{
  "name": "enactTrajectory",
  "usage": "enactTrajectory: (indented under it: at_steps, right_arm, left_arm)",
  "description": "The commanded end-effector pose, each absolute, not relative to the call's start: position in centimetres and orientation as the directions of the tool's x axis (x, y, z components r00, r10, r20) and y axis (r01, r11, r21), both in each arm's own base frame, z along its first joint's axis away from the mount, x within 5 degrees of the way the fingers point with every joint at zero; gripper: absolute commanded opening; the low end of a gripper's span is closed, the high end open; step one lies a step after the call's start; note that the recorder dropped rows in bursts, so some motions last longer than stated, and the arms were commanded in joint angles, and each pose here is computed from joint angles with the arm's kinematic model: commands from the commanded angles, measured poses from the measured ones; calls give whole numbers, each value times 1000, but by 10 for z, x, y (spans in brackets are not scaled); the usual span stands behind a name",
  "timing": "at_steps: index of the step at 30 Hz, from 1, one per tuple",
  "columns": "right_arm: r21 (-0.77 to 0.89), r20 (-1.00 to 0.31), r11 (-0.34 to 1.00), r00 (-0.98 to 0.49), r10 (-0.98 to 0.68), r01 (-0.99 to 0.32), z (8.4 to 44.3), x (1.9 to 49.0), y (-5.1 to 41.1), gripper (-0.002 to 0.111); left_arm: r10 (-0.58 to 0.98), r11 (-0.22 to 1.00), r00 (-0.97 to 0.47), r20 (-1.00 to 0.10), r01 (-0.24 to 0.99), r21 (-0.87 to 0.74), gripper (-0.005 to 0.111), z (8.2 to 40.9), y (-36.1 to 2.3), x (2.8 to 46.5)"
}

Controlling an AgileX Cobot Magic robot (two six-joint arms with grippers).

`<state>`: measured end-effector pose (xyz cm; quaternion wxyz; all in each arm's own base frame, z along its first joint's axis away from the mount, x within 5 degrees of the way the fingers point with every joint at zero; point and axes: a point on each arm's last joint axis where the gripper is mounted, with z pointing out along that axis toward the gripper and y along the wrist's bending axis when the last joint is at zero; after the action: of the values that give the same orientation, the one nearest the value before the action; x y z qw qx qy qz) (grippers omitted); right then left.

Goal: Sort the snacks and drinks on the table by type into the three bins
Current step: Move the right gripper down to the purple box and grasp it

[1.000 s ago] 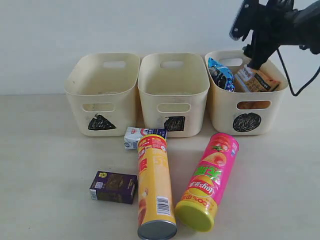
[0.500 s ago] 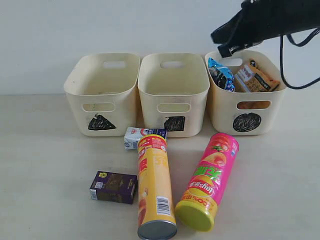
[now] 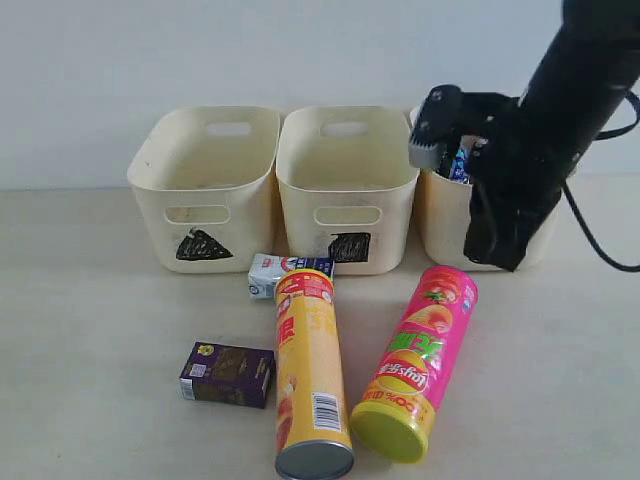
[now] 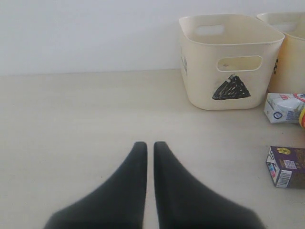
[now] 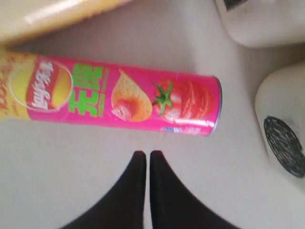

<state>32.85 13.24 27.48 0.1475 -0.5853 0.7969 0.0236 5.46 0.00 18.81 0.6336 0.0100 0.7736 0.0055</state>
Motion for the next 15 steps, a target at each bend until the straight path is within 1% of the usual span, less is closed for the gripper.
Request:
enactTrajectory:
  at_steps: [1,4,5,6,8,9,10,11,13,14,15]
  right_arm:
    - [-245,-159,232,-197,-968,-941,280,314,160,0]
    - [-238,-204,179,-131,-970,-955,279,303,185,0]
    - [-209,-243,155,-102,-965,-966,276,296,200,0]
    - [-188,-274,161,-106,-956,-969,276,294,206,0]
    - [-60,-384,199,-161,-909,-978,271,290,229,0]
    - [-30,-401,204,-175,-899,-978,269,290,235,0]
    - [26,-443,221,-210,-872,-975,268,294,250,0]
    - [36,-449,223,-215,-867,-974,267,295,256,1]
    - [53,-454,198,-200,-868,-979,262,298,278,14]
    - [64,-448,180,-189,-874,-982,256,298,293,29]
    - [68,-441,163,-176,-880,-984,251,297,300,38]
  left_arm:
    - [14,1000,-197,-980,7,13,4,187,0,55]
    - [14,1000,-197,-980,7,13,4,187,0,55]
    - [14,1000,-197,-980,7,13,4,187,0,55]
    - [14,1000,-197,-980,7,13,4,187,0,55]
    - [14,1000,-197,-980,7,13,4,187,0,55]
    - [14,1000,-197,-980,7,13,4,187,0,55]
    - [14,1000,-197,-980,7,13,4,187,0,55]
    - [14,1000,-197,-980,7,13,4,187,0,55]
    - [14,1000,-197,-980,7,13,4,187,0,55]
    - [14,1000,-197,-980,7,13,4,187,0,55]
    - [14,1000,-197,-980,7,13,4,187,0,55]
